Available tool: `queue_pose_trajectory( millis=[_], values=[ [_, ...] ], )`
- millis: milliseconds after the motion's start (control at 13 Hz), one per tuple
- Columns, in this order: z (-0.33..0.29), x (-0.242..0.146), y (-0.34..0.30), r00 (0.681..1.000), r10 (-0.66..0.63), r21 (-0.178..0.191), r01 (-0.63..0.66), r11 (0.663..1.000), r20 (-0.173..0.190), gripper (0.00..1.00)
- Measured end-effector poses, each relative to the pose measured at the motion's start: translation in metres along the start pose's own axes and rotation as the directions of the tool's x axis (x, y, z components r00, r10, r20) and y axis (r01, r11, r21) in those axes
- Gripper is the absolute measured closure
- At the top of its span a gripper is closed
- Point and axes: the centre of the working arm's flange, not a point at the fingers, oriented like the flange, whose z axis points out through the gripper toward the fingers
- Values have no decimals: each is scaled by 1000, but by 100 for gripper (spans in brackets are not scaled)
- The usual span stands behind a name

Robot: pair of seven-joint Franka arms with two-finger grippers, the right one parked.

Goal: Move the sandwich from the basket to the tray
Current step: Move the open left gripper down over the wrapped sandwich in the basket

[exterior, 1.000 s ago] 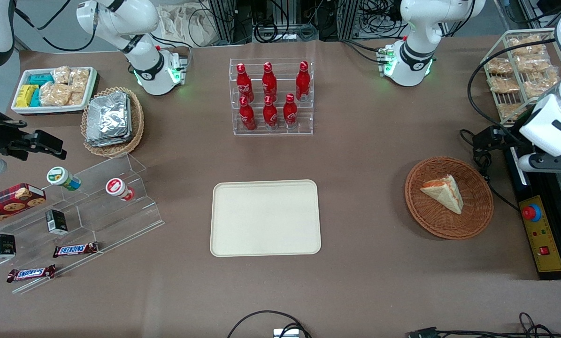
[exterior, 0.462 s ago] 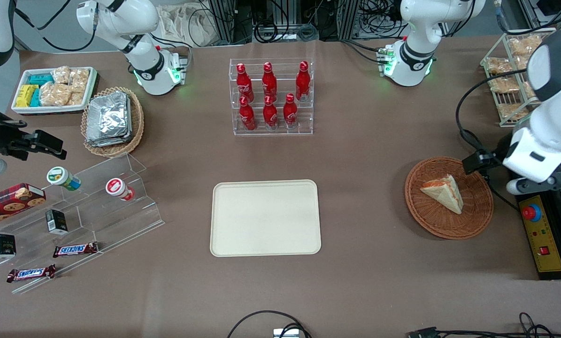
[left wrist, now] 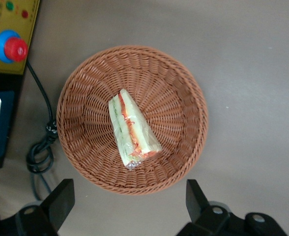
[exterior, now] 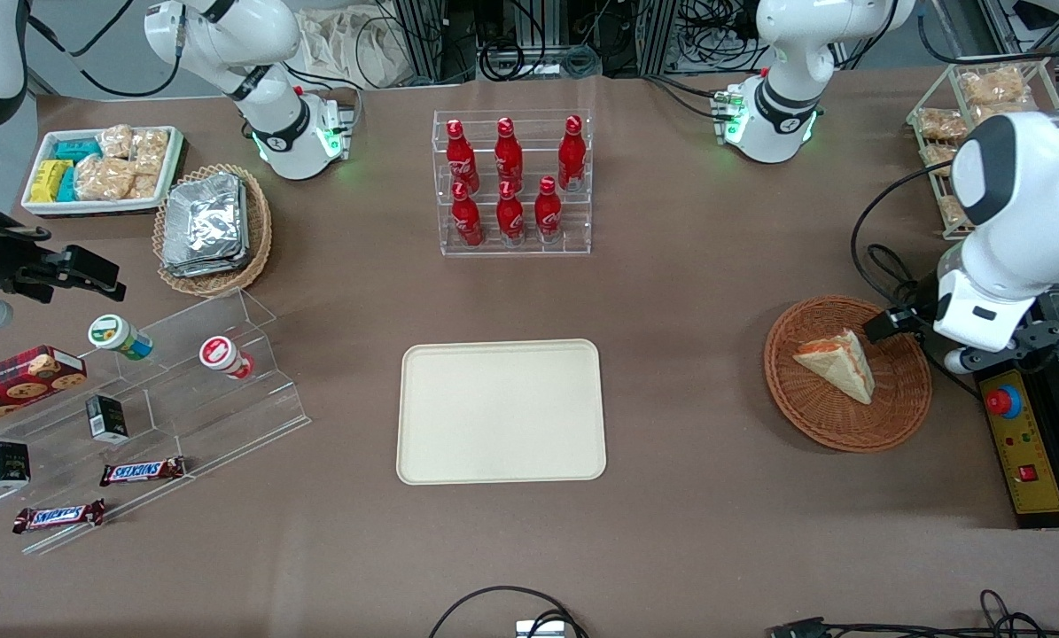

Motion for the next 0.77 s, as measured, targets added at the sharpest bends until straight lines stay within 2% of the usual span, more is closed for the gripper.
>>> queue_pose_trajectory(
  millis=[308,769],
  values=[
    [53,-19,-8,995,-96,-12,95,995,-14,0],
    [94,-20,-34,973,-230,-38,229,973,-23,0]
  ],
)
